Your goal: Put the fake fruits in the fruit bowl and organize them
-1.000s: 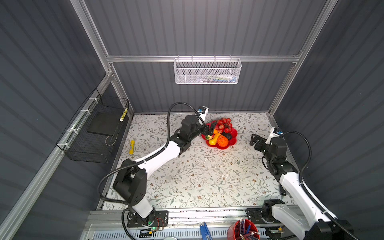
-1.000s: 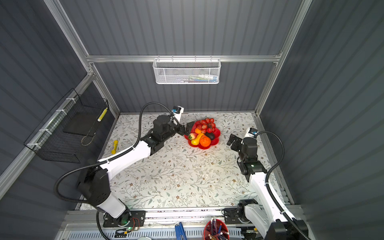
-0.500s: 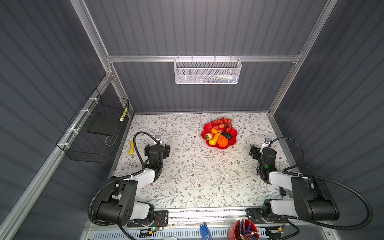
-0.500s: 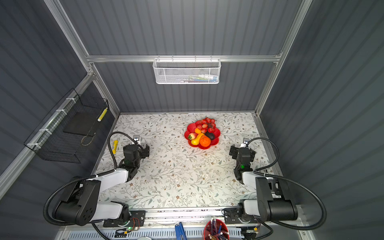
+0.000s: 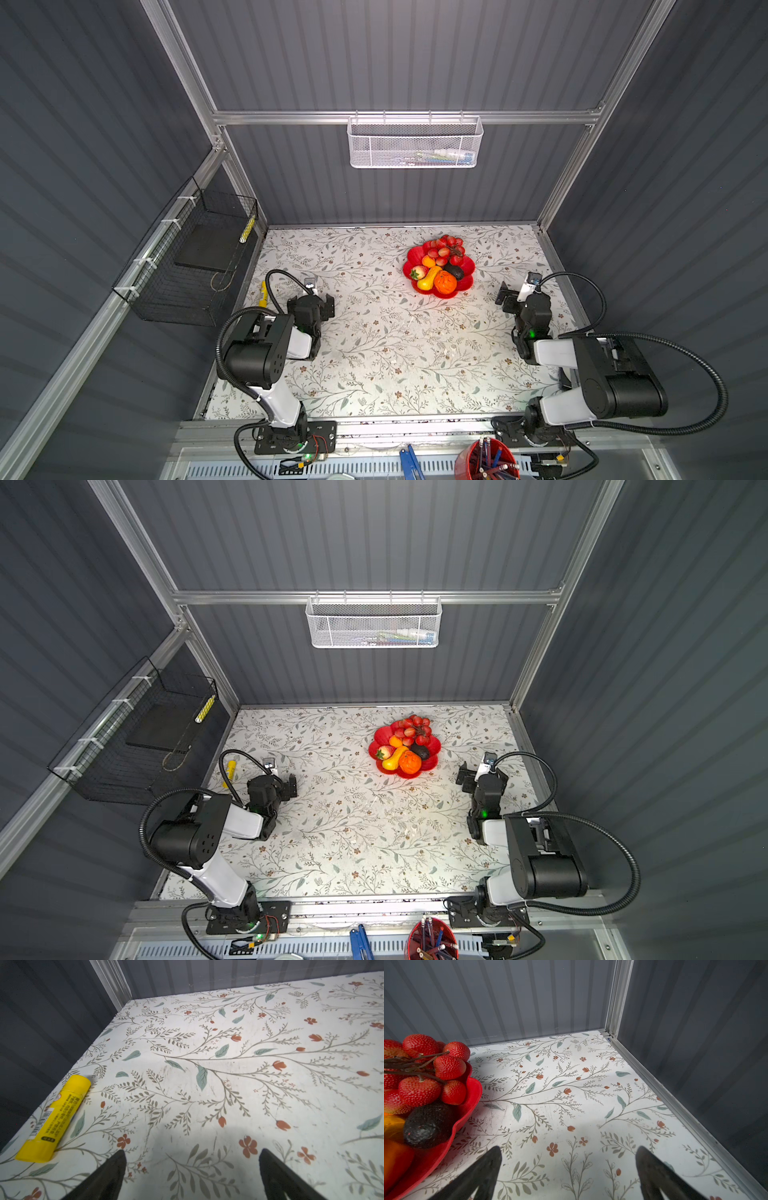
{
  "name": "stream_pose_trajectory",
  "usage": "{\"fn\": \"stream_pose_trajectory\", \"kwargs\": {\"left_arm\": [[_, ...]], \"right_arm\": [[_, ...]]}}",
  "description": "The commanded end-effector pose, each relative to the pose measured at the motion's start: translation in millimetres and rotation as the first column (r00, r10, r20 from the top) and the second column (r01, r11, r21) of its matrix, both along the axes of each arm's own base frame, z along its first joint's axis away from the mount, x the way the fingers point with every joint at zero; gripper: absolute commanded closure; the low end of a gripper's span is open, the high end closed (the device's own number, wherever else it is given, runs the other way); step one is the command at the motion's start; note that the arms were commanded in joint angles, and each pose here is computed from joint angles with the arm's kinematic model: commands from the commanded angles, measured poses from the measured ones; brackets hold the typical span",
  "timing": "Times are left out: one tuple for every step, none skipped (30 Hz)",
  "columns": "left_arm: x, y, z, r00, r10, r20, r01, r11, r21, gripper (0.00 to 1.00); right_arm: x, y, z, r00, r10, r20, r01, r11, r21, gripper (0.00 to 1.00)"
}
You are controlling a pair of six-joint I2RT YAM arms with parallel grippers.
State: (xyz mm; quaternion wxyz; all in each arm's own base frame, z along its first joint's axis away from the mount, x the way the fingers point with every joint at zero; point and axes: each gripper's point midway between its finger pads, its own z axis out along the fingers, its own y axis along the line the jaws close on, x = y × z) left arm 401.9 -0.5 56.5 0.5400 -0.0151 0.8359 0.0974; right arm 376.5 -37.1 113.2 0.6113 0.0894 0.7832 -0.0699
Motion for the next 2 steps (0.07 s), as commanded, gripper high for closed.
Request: {"fn": "stream_pose_trajectory", "kwargs": {"left_arm": [[12.2,7.6,11.1,0.998,0.043,0.037,-0.042,0.999,-0.032,0.00],[12.2,7.6,11.2,0.998,0.043,0.037,-0.042,0.999,-0.030,0.00]], "right_arm": [[3.6,0.4,8.7,0.999,0.014,0.032,-0.014,1.000,0.007,0.01],[4.4,7.0,8.3,0.998,0.056,0.028,-0.056,0.998,-0.002,0.01]]}}
